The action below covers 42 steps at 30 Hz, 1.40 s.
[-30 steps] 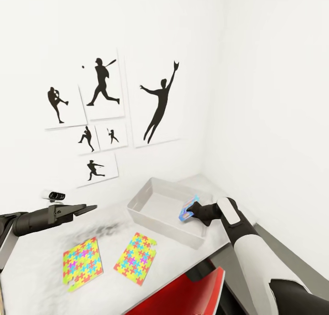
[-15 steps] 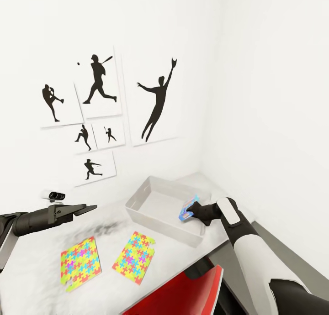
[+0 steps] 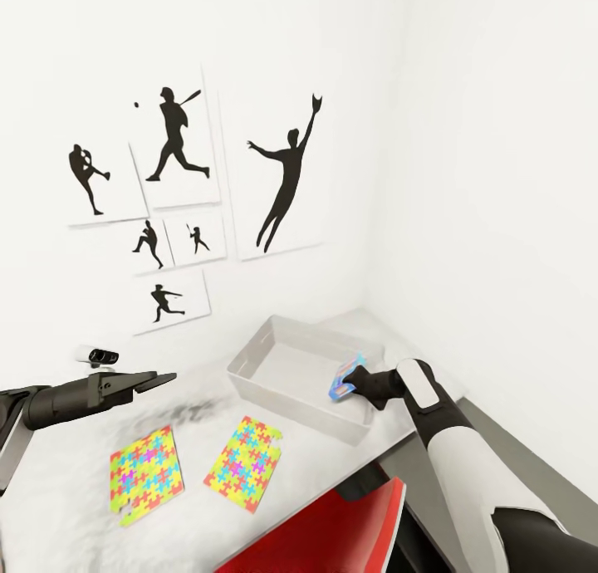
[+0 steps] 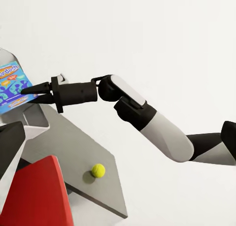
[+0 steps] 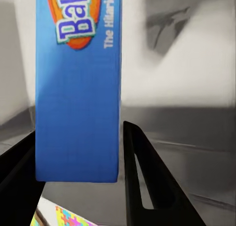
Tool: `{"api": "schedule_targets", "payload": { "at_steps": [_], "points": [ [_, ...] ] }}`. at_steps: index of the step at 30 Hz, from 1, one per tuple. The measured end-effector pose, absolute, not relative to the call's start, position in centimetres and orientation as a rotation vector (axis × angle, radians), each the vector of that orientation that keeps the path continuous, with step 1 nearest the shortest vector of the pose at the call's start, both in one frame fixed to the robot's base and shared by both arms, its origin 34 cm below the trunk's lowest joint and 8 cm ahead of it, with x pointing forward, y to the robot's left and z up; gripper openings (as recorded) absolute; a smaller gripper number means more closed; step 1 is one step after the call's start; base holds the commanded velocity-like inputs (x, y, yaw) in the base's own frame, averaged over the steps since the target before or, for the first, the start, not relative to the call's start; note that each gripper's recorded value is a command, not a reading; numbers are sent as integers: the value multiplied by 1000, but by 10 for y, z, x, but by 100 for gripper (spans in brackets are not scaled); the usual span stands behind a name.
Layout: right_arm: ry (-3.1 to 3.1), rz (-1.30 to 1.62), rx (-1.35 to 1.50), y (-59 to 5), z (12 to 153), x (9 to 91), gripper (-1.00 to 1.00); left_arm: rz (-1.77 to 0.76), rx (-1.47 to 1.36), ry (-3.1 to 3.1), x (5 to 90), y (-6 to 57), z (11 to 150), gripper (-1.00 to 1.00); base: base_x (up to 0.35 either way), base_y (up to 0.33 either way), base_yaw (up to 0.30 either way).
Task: Put all the toys in the child's room - the three board games (two on the bed and one on the table), the two jigsaw puzzles on the table, and the tennis ball on the table - inside the toy box on the table in the child's room.
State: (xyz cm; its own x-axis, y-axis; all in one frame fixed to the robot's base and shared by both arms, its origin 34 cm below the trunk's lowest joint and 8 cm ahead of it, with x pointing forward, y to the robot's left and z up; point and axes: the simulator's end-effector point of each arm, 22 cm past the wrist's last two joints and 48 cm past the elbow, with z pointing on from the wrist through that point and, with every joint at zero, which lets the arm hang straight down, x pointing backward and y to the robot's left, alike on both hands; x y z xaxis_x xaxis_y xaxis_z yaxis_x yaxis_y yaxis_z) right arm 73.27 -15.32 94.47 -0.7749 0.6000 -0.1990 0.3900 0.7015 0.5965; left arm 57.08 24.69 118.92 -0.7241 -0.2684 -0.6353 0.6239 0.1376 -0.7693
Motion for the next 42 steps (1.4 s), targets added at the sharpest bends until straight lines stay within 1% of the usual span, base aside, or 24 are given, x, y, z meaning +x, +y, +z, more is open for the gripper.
{"api": "schedule_targets", "payload": {
  "at_steps": [16,17,36,42],
  "points": [
    [2516,769,781,-149,944,736,-100,-1672,338,1743,572,247,1186,100,0,0,0],
    [2516,769,781,-149,944,736,100,-1672,339,1742,572,247,1186,100,0,0,0],
    [2504,755,781,-158,947,739,100,-1672,338,1743,572,247,1186,100,0,0,0],
    [2372,775,703,-166,1002,764,100,-1672,338,1742,572,247,1186,100,0,0,0]
  ]
}}
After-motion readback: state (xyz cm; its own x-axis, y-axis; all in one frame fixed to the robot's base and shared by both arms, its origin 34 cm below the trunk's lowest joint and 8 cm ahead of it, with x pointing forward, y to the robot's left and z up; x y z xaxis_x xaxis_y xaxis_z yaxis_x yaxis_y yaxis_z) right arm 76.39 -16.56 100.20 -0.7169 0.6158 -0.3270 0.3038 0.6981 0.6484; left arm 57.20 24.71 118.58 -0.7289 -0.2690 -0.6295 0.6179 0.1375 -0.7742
